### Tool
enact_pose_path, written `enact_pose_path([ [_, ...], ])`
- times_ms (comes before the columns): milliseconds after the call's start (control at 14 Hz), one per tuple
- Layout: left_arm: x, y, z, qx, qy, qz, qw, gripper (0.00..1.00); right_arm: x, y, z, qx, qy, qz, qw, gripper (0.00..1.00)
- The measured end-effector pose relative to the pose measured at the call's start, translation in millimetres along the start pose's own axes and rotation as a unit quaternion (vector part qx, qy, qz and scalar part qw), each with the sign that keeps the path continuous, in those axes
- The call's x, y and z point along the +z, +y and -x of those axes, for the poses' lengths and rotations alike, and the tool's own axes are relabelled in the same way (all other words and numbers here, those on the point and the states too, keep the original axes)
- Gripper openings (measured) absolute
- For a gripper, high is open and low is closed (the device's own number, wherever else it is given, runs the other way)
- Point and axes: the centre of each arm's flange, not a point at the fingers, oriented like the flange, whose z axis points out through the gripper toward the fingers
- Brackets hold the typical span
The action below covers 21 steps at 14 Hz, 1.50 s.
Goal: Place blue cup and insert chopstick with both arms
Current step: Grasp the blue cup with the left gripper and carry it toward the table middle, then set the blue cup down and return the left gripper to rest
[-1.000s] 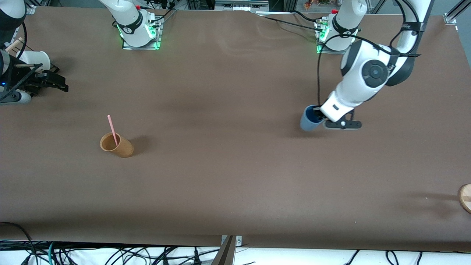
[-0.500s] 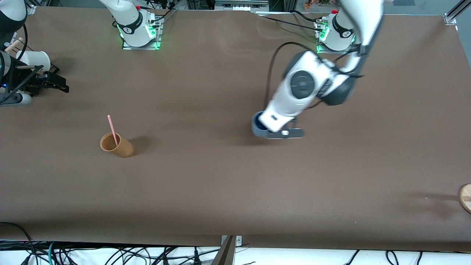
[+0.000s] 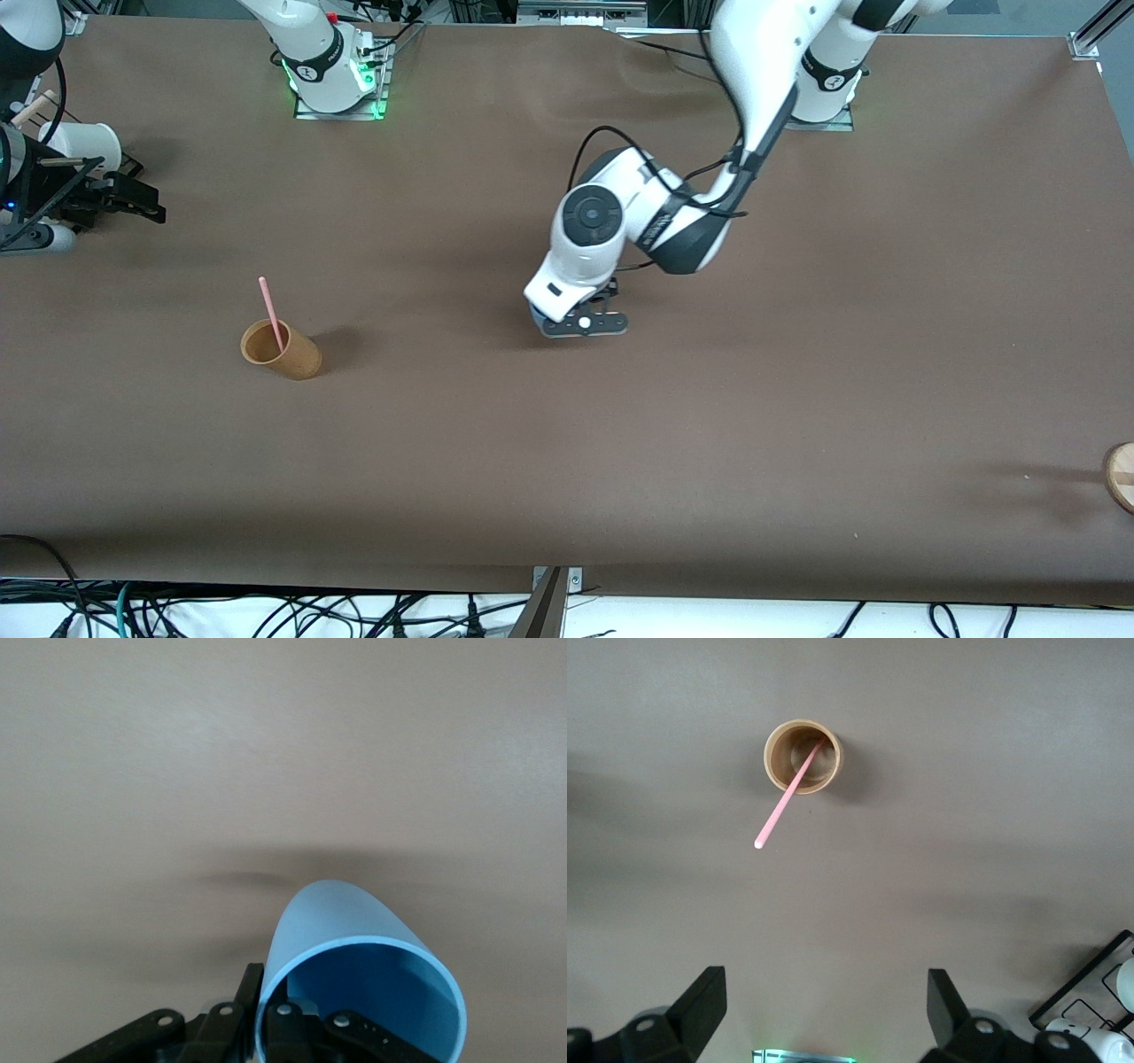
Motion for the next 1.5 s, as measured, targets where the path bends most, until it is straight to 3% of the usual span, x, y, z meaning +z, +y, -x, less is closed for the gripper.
enact_pose_path([
  [500,39,27,5,-0.047,0.001,-0.004,0.999,0.06,0,0,0,0.0,0.0,0.0,1.0,1.0],
  [571,41,26,4,-0.049,0.001,-0.005,0.999,0.11,0,0,0,0.0,0.0,0.0,1.0,1.0],
  [857,38,27,1,-0.053,0.005,-0.002,0.999,0.49,0,1,0,0.001,0.0,0.0,1.0,1.0],
  [1214,-16,16,-17,-0.056,0.01,0.007,0.998,0.98,0,1,0,0.001,-0.001,0.0,1.0,1.0],
  [1500,-110,-35,-61,-0.041,0.038,0.028,0.998,1.0,0,1,0,0.001,-0.001,0.0,1.0,1.0],
])
